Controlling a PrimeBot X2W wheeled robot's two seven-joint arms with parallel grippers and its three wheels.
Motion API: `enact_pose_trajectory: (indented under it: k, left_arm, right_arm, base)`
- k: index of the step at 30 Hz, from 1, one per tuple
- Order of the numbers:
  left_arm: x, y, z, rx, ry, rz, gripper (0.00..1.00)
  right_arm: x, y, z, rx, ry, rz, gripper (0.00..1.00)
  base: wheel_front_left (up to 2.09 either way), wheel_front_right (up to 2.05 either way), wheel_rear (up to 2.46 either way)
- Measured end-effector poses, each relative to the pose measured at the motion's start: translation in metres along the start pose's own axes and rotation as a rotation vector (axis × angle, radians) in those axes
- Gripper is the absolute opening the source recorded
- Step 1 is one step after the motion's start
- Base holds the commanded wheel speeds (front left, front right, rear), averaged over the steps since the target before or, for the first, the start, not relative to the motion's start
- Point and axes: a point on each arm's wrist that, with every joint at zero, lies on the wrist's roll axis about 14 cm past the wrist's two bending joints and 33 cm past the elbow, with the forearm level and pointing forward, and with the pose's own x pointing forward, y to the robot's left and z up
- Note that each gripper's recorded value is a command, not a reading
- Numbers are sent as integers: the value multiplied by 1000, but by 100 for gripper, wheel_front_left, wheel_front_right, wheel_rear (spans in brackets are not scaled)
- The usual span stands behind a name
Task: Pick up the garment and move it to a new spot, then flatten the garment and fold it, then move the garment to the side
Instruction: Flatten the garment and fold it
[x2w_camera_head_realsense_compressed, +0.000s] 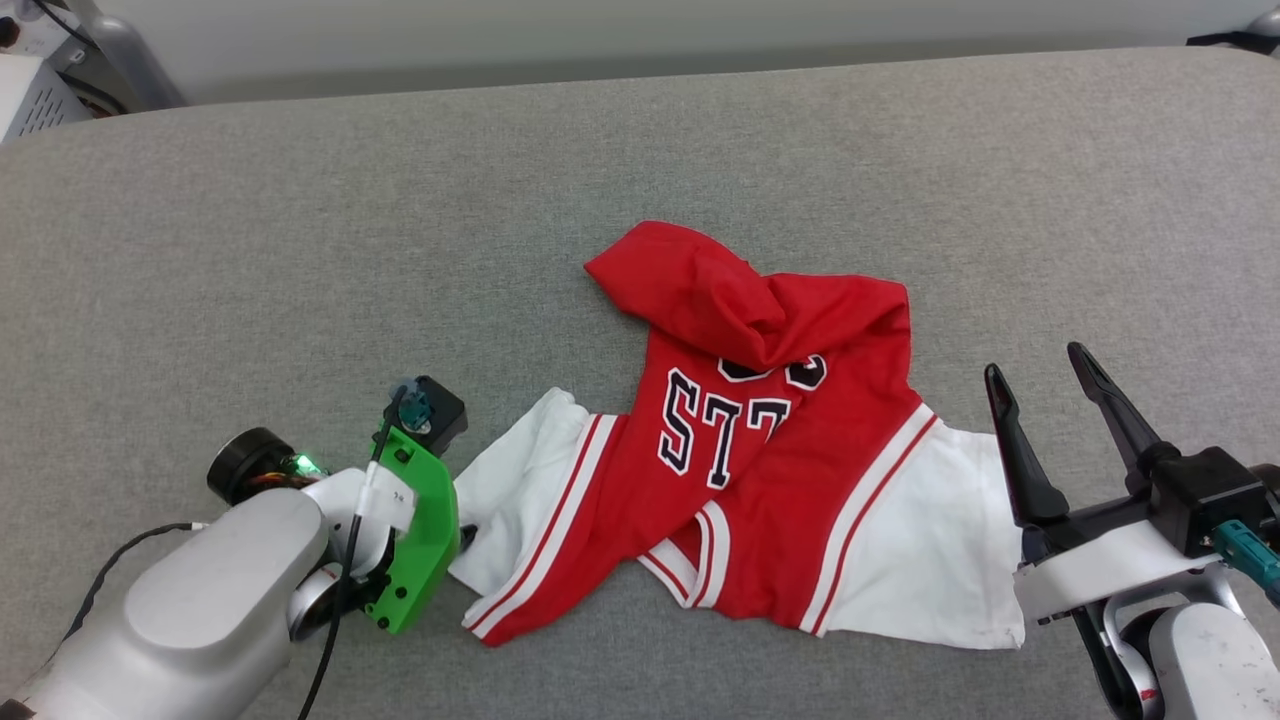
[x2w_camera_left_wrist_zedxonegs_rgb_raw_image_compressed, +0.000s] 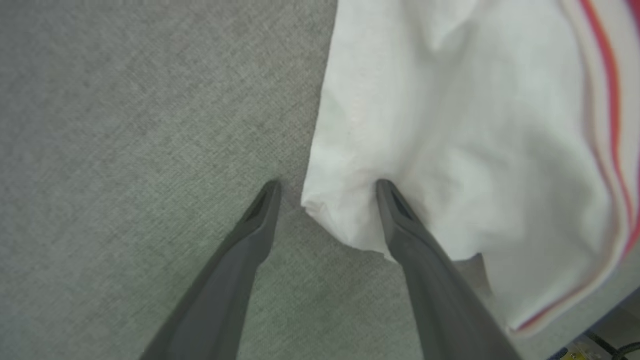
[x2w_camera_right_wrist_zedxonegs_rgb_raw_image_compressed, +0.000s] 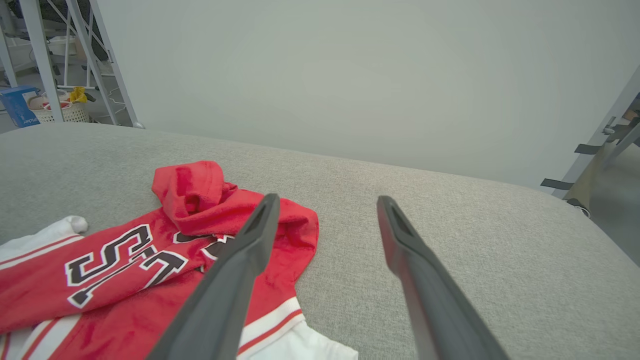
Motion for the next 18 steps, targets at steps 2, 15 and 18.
enact_pose_trajectory:
  k: [2, 15, 18]
  left_arm:
    - [3, 0, 1, 16, -6, -3, 13]
    - [-44, 100, 18, -137, -281, 287, 0]
    - [-50, 120, 7, -154, -285, 367, 0]
  right_arm:
    - [0, -1, -1, -1, 4, -4, 100]
    - [-2, -10, 6, -13, -15, -31, 100]
    - [-2, -13, 6, -15, -16, -37, 100]
  base:
    - [0, 0, 0]
    - [0, 0, 0]
    - [0, 0, 0]
